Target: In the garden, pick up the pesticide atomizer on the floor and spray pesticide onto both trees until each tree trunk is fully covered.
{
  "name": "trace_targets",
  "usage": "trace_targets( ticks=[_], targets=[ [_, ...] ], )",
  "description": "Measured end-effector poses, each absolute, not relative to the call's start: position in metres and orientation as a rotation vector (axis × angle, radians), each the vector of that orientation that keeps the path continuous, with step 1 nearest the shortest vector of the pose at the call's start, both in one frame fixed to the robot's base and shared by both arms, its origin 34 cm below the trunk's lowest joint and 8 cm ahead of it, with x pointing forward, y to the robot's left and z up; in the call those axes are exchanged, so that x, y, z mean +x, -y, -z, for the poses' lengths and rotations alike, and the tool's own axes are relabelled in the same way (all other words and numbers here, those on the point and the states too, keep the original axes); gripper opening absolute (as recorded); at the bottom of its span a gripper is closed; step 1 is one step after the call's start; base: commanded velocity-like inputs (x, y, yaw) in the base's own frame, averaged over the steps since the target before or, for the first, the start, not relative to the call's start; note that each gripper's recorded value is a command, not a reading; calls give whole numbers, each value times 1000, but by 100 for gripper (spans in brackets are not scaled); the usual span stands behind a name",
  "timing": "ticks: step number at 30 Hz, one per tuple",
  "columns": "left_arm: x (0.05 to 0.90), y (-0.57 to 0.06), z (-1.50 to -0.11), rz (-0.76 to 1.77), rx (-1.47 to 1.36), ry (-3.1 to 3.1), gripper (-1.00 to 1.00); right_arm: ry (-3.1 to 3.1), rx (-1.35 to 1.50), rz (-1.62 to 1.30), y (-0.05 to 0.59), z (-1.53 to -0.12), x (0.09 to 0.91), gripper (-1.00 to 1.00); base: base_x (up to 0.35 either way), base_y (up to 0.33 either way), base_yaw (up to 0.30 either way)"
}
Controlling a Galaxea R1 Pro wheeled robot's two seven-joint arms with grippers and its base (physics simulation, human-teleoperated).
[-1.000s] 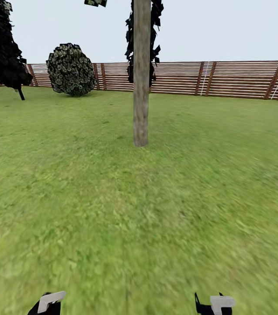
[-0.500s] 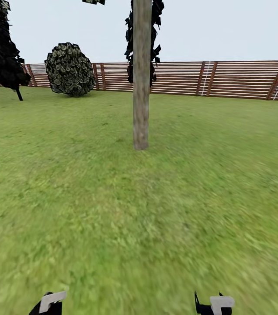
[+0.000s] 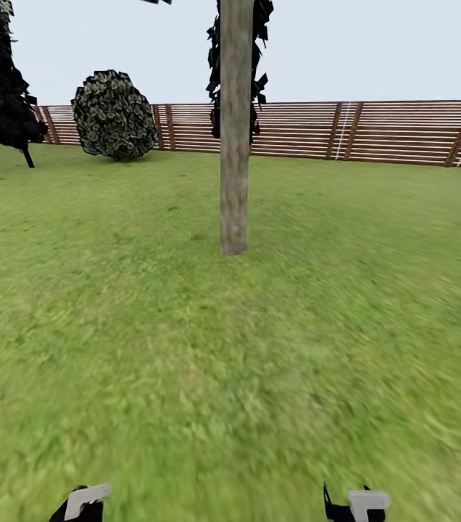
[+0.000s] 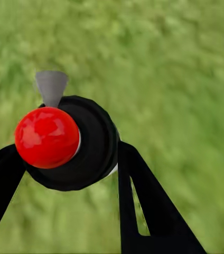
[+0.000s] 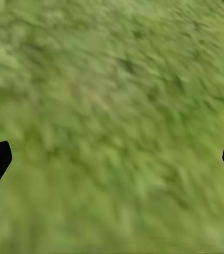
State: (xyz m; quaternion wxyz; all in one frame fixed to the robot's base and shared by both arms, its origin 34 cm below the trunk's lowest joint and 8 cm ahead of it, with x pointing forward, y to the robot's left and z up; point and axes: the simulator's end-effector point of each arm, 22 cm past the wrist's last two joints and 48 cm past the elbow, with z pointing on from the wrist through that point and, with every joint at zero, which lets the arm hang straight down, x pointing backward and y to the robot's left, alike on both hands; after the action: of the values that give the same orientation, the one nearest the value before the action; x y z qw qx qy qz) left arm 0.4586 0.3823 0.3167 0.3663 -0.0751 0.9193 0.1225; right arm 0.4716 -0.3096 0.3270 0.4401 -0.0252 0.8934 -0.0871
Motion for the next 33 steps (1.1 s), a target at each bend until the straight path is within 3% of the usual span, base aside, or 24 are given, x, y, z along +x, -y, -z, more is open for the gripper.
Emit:
trace_targets(
  ticks=[25, 33],
  targets=[
    [459, -388, -318, -324, -191, -2360, -100, -2217, -61, 218, 310, -327, 472, 100, 339, 0, 0],
    [459, -388, -318, -323, -191, -2360, -100, -2216, -61, 216, 309, -328, 473, 100, 339, 0, -152]
  ],
)
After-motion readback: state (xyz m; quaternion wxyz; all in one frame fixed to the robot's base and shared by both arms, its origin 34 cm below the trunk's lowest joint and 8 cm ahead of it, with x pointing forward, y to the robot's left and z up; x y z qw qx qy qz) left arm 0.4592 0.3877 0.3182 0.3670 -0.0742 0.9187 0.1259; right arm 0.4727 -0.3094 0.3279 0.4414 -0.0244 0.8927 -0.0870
